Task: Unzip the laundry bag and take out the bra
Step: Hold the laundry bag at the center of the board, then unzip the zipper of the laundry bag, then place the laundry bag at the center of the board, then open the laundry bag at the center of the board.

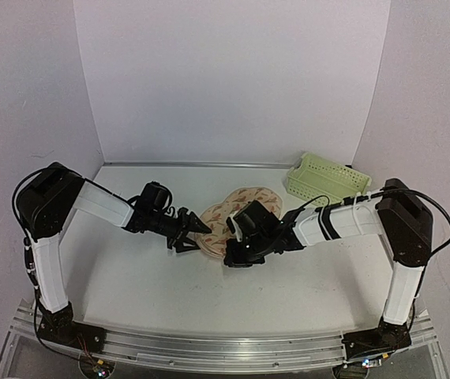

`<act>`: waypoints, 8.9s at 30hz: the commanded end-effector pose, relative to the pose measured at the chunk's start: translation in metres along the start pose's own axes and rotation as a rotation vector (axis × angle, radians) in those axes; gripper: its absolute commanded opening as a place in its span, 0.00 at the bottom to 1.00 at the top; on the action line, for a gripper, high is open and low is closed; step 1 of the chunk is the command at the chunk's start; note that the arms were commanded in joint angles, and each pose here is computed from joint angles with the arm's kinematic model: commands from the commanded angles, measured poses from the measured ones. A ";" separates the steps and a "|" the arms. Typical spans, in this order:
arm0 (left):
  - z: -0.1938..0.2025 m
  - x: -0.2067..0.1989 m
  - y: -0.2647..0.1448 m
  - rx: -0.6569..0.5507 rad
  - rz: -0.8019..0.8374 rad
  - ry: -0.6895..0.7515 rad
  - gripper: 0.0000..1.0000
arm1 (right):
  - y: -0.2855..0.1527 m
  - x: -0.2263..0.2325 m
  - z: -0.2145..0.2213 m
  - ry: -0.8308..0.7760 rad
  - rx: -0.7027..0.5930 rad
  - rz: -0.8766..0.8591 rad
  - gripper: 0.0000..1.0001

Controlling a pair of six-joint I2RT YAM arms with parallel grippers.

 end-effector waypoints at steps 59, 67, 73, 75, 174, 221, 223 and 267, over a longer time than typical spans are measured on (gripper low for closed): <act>0.024 -0.030 -0.020 0.015 0.082 0.180 0.00 | -0.087 -0.058 -0.009 -0.104 -0.113 -0.008 0.41; 0.027 -0.026 -0.031 -0.064 0.051 0.118 0.00 | -0.113 -0.061 -0.045 -0.067 -0.219 0.117 0.54; 0.037 -0.023 -0.042 -0.133 0.030 0.050 0.00 | -0.120 -0.049 -0.069 0.017 -0.264 0.111 0.61; 0.040 -0.019 -0.046 -0.159 0.019 0.020 0.01 | -0.115 -0.045 -0.075 0.046 -0.261 0.103 0.63; -0.110 -0.057 0.001 -0.071 -0.185 0.596 0.00 | -0.115 -0.044 -0.063 0.152 -0.273 0.020 0.73; -0.014 -0.136 -0.077 -0.226 -0.076 0.629 0.05 | -0.120 -0.021 -0.065 0.117 -0.266 -0.038 0.74; -0.016 -0.144 -0.069 -0.219 -0.066 0.626 0.05 | -0.128 -0.023 -0.064 0.114 -0.281 -0.028 0.74; 0.014 -0.238 0.041 -0.088 0.040 0.741 0.61 | -0.245 -0.048 -0.053 0.074 -0.619 0.050 0.82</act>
Point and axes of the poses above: each gripper's point midway between its finger pads, its own y axis out along the fingers, its own x axis along the line the jaws close on, z = x × y, the point moved 2 cm from there along -y, back along the fingers, and after that the axes turned 3 degrees about y, right-handed, at the moved point
